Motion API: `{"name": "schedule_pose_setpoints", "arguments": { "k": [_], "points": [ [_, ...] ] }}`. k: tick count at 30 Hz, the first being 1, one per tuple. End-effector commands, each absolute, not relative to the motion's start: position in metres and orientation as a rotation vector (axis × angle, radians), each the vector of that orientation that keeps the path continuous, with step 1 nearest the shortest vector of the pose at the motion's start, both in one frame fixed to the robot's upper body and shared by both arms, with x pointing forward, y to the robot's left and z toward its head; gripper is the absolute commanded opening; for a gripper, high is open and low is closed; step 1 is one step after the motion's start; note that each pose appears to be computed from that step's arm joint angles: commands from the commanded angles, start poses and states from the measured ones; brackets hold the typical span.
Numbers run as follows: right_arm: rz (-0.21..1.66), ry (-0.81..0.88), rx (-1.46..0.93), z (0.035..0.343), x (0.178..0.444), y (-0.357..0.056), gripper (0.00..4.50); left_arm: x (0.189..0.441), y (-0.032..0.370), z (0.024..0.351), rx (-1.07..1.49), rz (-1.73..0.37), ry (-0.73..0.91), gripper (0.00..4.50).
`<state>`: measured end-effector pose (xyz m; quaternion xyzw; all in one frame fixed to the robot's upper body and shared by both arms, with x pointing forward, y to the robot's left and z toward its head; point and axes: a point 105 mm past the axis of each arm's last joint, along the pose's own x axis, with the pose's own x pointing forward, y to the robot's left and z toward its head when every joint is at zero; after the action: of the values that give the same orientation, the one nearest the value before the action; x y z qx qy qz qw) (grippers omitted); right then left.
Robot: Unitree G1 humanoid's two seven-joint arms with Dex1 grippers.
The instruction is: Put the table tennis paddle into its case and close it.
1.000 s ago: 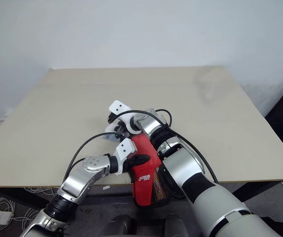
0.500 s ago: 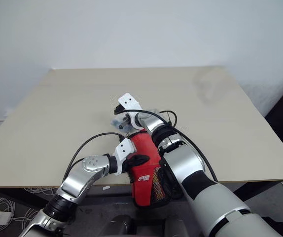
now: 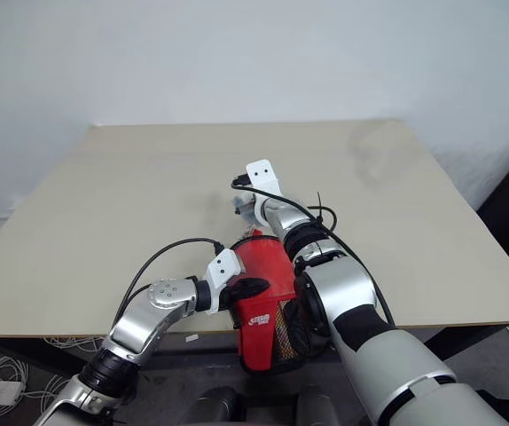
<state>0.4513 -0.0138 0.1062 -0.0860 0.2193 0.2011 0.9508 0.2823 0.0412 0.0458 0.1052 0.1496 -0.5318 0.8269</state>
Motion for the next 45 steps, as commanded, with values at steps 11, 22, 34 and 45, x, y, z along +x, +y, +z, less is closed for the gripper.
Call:
{"name": "schedule_pose_setpoints", "arguments": {
  "k": [11, 22, 34, 45],
  "points": [
    [0.247, 0.306, -0.188, 0.159, 0.478, -0.070, 0.00, 0.274, 0.042, 0.021, 0.210, -1.129, 0.426, 0.00],
    [0.117, 0.359, -0.168, 0.141, 0.471, -0.138, 0.00, 0.274, 0.040, 0.020, 0.206, -1.130, 0.426, 0.00],
    [-0.001, 0.394, -0.120, 0.142, 0.424, -0.200, 0.00, 0.279, 0.037, 0.017, 0.203, -1.124, 0.429, 0.00],
    [0.249, 0.439, -0.191, 0.146, 0.372, -0.197, 0.00, 0.285, 0.033, 0.018, 0.206, -1.143, 0.426, 0.00]
  ]
}}
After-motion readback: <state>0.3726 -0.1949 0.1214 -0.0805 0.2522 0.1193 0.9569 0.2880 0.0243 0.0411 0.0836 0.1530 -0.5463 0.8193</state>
